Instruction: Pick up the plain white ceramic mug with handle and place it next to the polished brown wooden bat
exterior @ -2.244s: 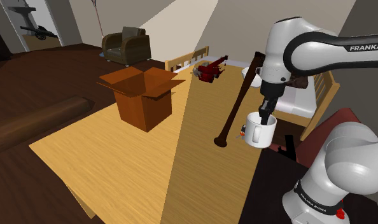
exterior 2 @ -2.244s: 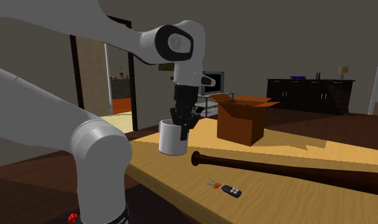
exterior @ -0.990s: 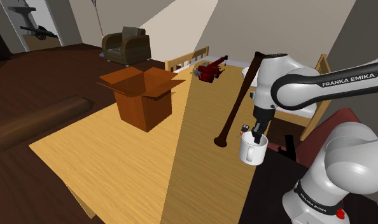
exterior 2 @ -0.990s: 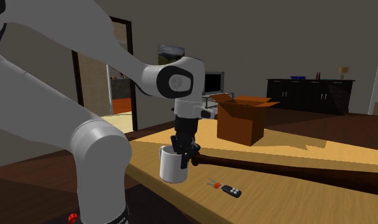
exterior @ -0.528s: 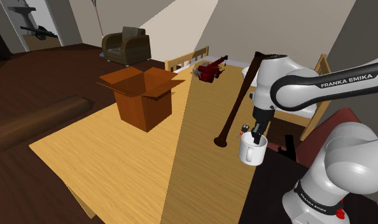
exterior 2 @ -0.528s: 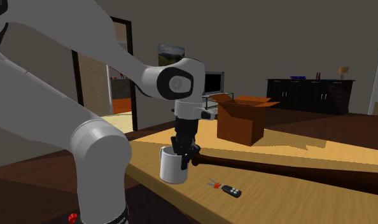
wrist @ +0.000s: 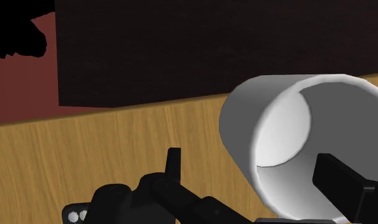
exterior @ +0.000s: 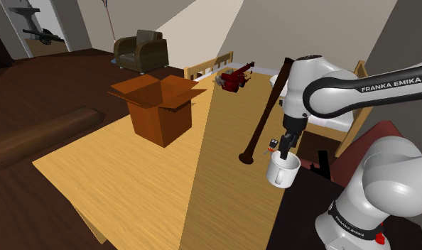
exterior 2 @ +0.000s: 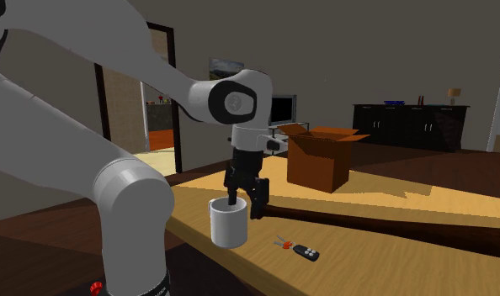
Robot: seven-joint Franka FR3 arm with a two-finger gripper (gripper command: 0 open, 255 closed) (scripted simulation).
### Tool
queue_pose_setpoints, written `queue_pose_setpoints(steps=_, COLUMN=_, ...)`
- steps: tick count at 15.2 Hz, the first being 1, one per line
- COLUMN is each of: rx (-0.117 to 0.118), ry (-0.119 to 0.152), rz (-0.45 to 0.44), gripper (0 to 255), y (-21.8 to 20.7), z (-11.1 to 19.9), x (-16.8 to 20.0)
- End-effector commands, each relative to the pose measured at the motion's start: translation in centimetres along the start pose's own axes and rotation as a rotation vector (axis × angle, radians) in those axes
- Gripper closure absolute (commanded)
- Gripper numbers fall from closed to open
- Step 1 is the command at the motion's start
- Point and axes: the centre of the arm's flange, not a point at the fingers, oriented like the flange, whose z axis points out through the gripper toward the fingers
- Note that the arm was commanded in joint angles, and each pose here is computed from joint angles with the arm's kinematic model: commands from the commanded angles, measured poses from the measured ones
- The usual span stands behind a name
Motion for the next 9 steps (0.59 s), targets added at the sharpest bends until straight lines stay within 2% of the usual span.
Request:
queue_pose_setpoints(steps=1, rx=0.0, ry=-0.002, rz=0.0, gripper=0, y=0.0, z=-2.3, x=0.0)
queue_pose_setpoints(steps=2, rx=0.0, ry=-0.002, rz=0.0, gripper=0, y=0.0, z=-3.4, x=0.0)
queue_pose_setpoints(steps=9, rx=0.0, ry=-0.002, rz=0.0, gripper=0, y=0.0, z=-3.4, x=0.0)
